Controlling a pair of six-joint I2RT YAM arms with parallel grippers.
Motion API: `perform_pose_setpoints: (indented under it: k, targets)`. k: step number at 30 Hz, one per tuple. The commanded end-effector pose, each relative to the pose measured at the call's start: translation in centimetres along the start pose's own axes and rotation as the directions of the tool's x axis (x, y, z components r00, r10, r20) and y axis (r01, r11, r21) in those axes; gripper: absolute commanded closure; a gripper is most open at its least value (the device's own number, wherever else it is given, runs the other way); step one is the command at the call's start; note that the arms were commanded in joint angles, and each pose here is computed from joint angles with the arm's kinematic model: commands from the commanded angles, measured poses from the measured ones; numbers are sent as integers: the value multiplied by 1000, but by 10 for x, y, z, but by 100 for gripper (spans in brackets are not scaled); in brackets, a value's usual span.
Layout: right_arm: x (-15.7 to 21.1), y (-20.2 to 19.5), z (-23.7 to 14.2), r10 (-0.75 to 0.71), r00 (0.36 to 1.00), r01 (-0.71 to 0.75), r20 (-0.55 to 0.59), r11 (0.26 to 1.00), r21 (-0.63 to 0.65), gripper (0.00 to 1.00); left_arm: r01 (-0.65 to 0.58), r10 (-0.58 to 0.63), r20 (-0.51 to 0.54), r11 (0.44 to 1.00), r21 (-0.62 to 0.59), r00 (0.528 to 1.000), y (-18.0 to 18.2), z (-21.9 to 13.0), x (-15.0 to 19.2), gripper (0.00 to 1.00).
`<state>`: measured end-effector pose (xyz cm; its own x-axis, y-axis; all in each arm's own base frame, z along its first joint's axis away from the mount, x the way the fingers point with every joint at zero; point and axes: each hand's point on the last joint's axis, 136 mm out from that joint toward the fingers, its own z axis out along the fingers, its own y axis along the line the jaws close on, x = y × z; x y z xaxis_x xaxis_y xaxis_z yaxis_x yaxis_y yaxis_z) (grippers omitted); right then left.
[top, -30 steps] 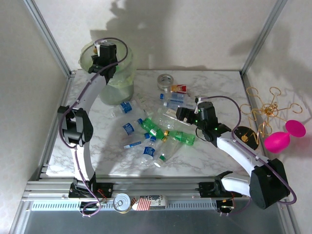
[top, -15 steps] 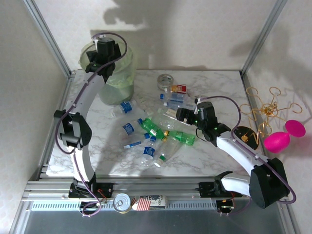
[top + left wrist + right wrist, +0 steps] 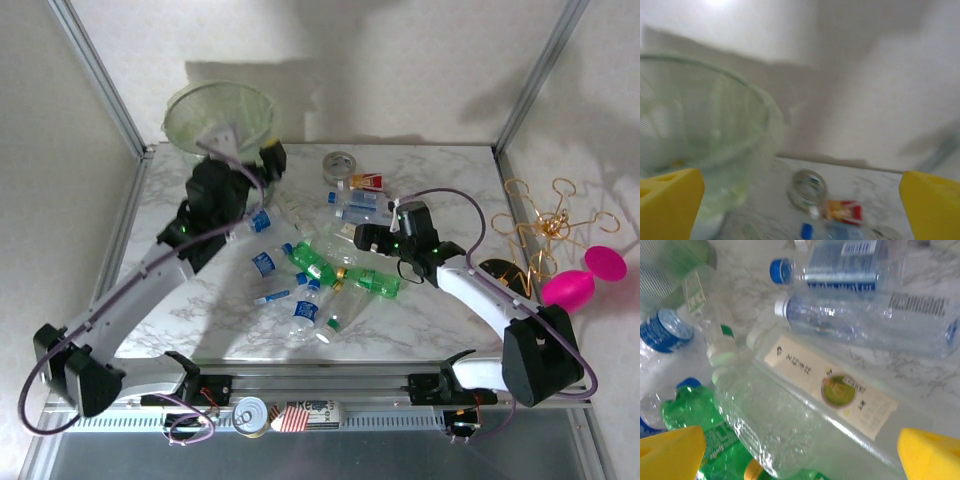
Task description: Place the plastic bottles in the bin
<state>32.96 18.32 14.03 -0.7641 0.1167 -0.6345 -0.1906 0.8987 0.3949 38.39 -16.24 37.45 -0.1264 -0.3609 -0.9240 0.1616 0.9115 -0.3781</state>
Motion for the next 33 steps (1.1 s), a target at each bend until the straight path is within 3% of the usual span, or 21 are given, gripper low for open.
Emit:
perform_pose_setpoints:
  k: [1,5,12,19,25,33]
  targets:
    - [16,1,0,5,995,-4,-102,1000,8,1,193,-193,-14,966,175,981,-15,-14,37,0]
    - [30,8,1,35,987,-38,-160,999,-18,1,338,-330,-72,911,235,941,-17,-24,84,0]
    - [32,23,14,2,987,-2,-161,1000,-1,2,335,-316,-154,935,114,936,2,-18,140,0]
    - [23,43,36,-209,957,214,-200,977,-1,8,311,-309,-68,950,28,949,32,-32,132,0]
    - [30,58,61,-386,877,394,-287,919,-33,16,292,-293,-33,956,-27,956,52,-43,127,0]
    - [52,48,84,-471,782,511,-407,859,-13,24,301,-302,-14,952,-55,953,71,-47,123,0]
